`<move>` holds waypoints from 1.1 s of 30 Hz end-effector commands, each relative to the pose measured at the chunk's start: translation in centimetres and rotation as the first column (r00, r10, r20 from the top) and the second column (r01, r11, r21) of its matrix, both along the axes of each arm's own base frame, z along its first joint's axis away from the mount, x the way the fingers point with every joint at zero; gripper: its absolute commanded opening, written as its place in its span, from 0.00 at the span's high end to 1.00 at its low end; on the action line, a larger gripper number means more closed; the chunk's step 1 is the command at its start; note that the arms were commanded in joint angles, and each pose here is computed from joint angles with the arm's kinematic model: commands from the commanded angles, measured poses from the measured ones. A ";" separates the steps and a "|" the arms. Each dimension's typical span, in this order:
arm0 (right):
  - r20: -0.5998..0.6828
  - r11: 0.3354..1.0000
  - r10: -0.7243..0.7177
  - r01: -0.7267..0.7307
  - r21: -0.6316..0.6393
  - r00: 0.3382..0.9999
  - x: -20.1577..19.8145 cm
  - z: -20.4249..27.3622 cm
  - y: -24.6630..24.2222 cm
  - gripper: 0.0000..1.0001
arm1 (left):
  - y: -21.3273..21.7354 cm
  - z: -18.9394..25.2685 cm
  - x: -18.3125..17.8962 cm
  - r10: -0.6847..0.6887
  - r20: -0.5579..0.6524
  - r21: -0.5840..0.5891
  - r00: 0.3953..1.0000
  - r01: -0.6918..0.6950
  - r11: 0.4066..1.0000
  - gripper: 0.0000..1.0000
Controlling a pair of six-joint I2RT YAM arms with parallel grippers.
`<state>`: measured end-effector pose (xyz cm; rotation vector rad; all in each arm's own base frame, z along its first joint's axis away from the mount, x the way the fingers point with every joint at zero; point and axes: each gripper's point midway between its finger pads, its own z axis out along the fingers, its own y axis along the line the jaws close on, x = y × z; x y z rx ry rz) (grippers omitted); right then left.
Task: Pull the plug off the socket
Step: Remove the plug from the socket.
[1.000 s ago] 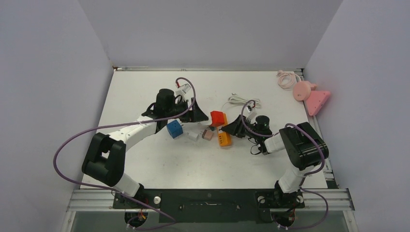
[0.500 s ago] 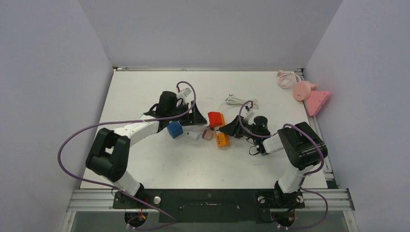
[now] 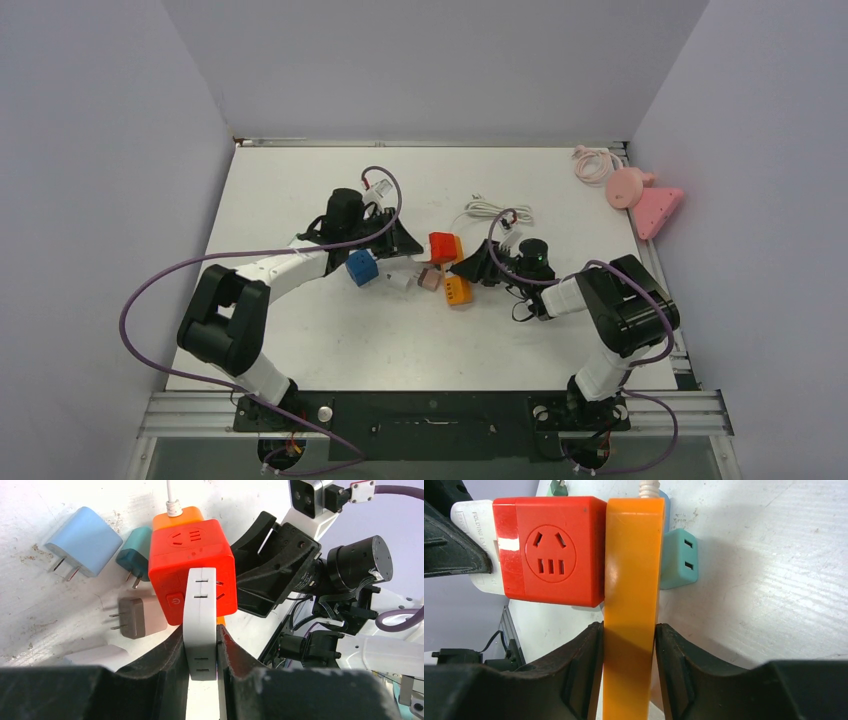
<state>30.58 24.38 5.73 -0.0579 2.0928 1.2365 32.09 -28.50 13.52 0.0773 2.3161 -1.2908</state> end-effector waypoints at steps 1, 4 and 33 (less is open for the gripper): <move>0.139 1.000 0.013 -0.012 -0.009 0.990 1.3 2.6 0.7 0.51 | 0.1 -0.8 0.5 0.009 0.006 0.014 1.000 -0.009 1.000 1.00; 0.151 1.000 0.008 -0.006 -0.011 0.989 1.5 3.0 0.6 0.29 | 0.3 -1.6 0.4 0.017 -0.015 0.037 1.000 -0.016 0.999 1.00; 0.193 0.892 -0.127 0.197 -0.408 0.973 3.4 7.6 1.5 0.07 | -0.3 -1.9 0.0 0.004 -0.026 0.026 1.000 -0.003 1.000 1.00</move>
